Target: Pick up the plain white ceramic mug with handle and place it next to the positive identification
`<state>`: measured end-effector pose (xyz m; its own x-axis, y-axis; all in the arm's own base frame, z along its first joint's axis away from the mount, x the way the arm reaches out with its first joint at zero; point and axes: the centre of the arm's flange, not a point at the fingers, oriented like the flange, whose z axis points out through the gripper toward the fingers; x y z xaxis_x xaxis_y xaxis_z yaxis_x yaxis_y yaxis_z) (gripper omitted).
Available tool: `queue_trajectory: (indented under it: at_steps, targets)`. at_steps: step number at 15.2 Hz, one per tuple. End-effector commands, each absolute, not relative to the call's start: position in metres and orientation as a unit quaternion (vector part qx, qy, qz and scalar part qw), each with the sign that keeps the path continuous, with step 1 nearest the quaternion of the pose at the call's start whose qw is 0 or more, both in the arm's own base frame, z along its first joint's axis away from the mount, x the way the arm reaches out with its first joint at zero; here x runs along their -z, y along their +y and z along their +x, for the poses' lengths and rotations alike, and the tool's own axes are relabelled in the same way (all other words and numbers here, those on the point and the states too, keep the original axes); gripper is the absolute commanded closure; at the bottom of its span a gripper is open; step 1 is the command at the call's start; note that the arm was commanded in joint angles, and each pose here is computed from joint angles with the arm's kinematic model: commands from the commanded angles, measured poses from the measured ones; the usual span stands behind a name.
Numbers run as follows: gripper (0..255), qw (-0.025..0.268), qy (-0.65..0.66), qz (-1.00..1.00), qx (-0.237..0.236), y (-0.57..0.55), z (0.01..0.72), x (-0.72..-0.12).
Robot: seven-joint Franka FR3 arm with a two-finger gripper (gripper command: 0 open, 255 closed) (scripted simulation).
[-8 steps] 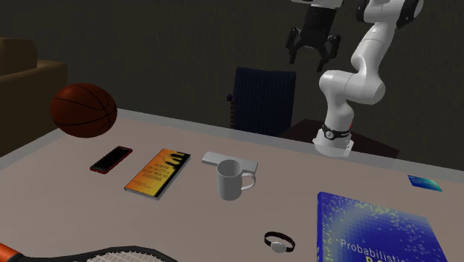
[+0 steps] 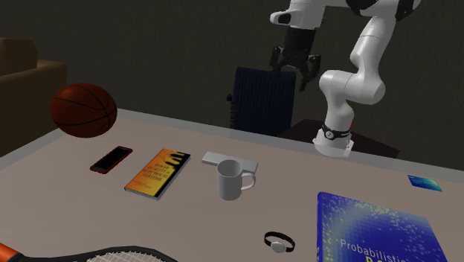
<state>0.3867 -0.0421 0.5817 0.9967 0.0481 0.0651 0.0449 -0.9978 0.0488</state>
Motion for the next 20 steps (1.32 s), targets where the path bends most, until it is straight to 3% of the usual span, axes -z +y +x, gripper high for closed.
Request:
queue_trajectory:
  at_steps: [1, 20]
  targets:
    - [0, 0.02, 0.015, 0.999, -0.027, -0.046, 0.409, -0.567]
    - [0, -0.013, -0.063, 0.997, 0.029, -0.093, 0.617, -0.409]
